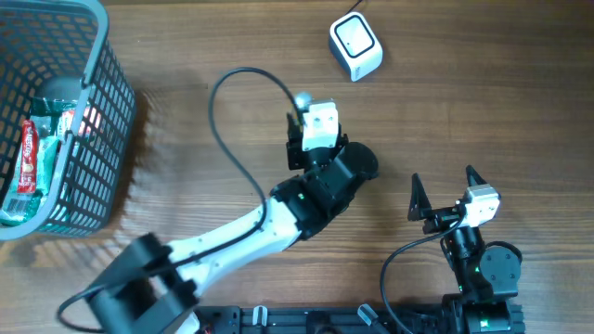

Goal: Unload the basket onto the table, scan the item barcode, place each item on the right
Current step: 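Carry the yellow bottle with the left gripper toward the white scanner, then set the yellow bottle upright on the table with the left gripper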

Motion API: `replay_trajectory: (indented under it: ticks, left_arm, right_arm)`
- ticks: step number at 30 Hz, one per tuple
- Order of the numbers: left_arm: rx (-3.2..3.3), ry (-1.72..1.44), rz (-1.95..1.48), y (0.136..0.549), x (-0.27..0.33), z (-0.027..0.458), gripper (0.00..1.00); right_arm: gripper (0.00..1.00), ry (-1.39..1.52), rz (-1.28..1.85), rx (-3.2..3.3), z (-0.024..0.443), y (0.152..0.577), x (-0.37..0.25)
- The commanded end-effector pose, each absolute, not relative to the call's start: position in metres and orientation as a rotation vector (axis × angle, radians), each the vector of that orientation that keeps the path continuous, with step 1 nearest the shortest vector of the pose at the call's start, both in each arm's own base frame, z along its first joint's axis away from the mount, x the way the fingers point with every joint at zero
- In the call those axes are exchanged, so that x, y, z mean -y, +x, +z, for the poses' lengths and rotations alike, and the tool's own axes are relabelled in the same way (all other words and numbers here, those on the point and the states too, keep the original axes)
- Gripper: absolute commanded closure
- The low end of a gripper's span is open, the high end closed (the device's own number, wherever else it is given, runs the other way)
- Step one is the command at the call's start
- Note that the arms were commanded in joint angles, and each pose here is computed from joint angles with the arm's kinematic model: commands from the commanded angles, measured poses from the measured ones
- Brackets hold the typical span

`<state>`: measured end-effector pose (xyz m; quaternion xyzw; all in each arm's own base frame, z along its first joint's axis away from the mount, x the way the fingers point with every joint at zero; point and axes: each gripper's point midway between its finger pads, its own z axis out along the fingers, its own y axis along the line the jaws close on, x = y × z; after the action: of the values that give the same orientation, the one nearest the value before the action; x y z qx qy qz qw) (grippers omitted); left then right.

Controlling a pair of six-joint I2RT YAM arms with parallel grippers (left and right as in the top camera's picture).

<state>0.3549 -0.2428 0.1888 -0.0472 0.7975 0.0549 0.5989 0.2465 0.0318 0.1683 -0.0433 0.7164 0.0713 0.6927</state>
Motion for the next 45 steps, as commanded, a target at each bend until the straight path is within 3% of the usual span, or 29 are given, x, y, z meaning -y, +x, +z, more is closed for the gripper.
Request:
replay_trajectory:
  ticks: [1,10,45]
  left_arm:
    - [-1.842,0.030,0.294,0.361,0.246,0.167,0.54]
    - [-1.824,0.012,0.270,0.373,0.263,0.133,0.54]
    - [-1.901,0.119,0.196,0.364,0.272,0.097,0.49]
  right_arm:
    - [0.00,-0.115,0.158,-1.593,0.170,0.246,-0.033]
    - [0.00,-0.115,0.158,-1.593,0.170,0.246,-0.033]
    - [0.00,-0.114,0.159,-1.593,0.170,0.246,-0.033]
